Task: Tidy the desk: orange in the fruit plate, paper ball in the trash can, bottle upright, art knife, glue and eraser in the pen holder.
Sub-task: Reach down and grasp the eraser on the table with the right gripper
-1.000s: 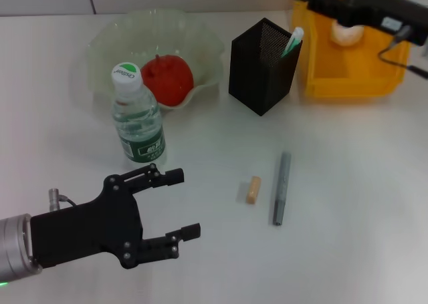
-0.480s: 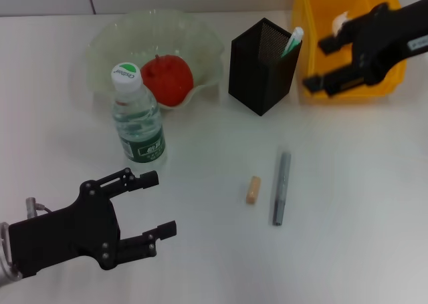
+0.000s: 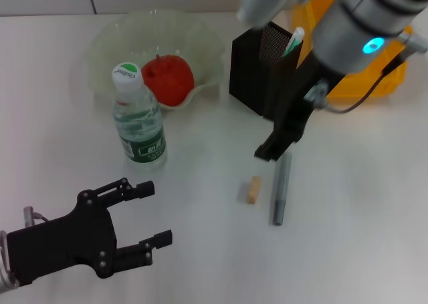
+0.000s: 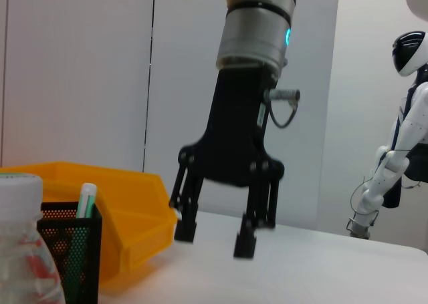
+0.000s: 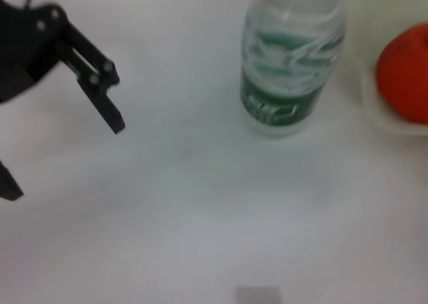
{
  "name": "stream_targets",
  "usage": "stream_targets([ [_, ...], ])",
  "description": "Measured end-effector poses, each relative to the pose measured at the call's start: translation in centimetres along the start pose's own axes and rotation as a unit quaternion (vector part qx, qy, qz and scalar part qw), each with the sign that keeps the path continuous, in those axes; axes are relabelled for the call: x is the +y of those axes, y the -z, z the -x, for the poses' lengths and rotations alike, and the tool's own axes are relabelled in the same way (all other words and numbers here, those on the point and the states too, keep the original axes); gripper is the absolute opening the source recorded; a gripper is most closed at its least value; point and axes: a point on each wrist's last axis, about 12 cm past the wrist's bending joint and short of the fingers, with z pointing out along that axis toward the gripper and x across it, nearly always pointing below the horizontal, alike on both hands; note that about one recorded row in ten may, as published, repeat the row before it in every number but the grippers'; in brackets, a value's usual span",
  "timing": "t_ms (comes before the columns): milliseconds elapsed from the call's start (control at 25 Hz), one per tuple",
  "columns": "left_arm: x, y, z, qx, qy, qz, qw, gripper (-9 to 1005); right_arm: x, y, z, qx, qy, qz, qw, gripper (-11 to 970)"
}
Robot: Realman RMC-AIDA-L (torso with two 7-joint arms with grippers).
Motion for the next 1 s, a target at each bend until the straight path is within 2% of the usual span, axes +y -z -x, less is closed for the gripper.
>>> stream_targets([
  [240, -0.1, 0.0, -0.1, 0.002, 0.000, 0.001, 1.000, 782, 1.4, -3.4, 0.7, 0.062, 0.016, 0.000, 0.998, 693],
  [400, -0.1, 0.0, -0.2, 0.004, -0.001, -0.002, 1.000, 782, 1.8, -5.0, 0.6, 0.069, 0.004, 0.013, 0.998, 689],
  [640, -0.1, -0.2, -0.2, 0.006, -0.002, -0.004, 1.000, 782, 2.5, -6.7, 0.5, 0.077, 0.004, 0.002, 0.997, 683],
  [1000, 0.0, -0.4, -0.2, 0.007, -0.004, -0.004, 1.000, 782, 2.1, -8.3, 0.3, 0.076, -0.011, -0.016, 0.997, 673],
])
